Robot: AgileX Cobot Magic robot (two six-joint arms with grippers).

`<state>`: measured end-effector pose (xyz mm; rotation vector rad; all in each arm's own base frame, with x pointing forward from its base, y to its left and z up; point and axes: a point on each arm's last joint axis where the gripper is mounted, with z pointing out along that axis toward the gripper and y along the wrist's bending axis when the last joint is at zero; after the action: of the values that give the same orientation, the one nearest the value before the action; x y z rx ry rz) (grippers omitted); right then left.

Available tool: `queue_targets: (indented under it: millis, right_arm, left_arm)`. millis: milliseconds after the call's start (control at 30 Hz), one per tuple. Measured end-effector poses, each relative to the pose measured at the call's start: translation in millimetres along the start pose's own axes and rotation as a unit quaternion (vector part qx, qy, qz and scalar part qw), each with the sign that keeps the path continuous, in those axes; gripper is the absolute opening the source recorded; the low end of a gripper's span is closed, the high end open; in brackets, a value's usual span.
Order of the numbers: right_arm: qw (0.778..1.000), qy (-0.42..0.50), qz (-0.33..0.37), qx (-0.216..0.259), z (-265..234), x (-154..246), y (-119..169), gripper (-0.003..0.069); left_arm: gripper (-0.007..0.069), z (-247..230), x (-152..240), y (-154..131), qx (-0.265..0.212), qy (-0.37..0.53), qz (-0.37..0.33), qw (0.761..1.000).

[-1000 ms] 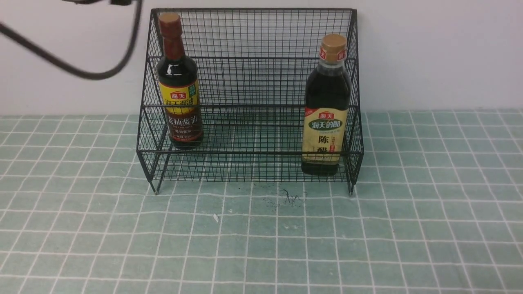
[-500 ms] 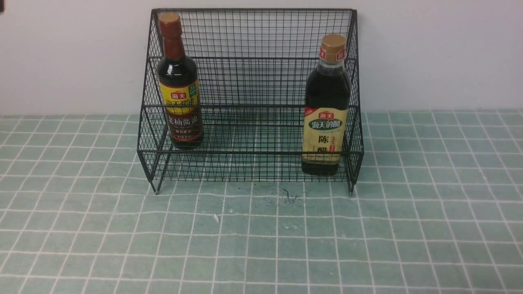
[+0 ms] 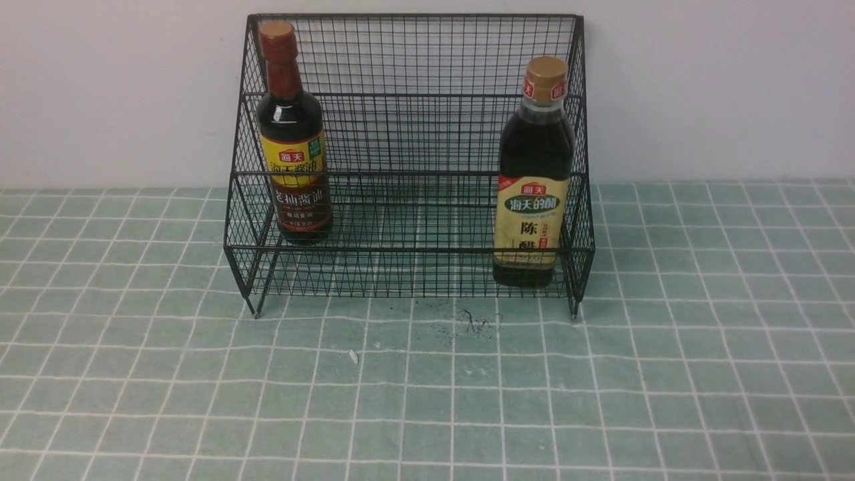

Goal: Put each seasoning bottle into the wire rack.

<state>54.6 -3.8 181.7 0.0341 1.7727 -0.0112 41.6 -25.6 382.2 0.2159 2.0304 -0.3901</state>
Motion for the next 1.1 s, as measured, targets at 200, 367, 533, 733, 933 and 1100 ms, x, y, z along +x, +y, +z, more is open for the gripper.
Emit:
queue_targets:
  millis: [200, 367, 533, 733, 933, 1100]
  right_arm:
    - [1.0, 0.0, 0.0, 0.0, 0.0, 0.0, 0.0, -0.0015]
    - [1.0, 0.0, 0.0, 0.0, 0.0, 0.0, 0.0, -0.0015]
    - [1.0, 0.0, 0.0, 0.0, 0.0, 0.0, 0.0, -0.0015]
    - [1.0, 0.0, 0.0, 0.0, 0.0, 0.0, 0.0, -0.0015]
    - [1.0, 0.0, 0.0, 0.0, 0.0, 0.0, 0.0, -0.0015]
    - [1.0, 0.0, 0.0, 0.0, 0.0, 0.0, 0.0, -0.0015]
  left_arm:
    - [-0.0006, -20.7, 1.1, -0.6, -0.006, -0.073, 0.042, 0.996]
    - [-0.0006, -29.2, -1.4, 2.8, -0.035, -0.131, 0.064, 0.989]
    - [-0.0006, -16.8, 18.1, 11.4, -0.068, -0.148, 0.07, 0.984]
    - [-0.0006, 21.0, 77.9, 30.2, -0.127, -0.15, 0.05, 0.979]
    - [-0.0006, 59.7, 135.8, 48.4, -0.152, -0.129, 0.042, 0.979]
    - [-0.0006, 90.5, 182.2, 61.7, -0.16, -0.06, 0.034, 0.985]
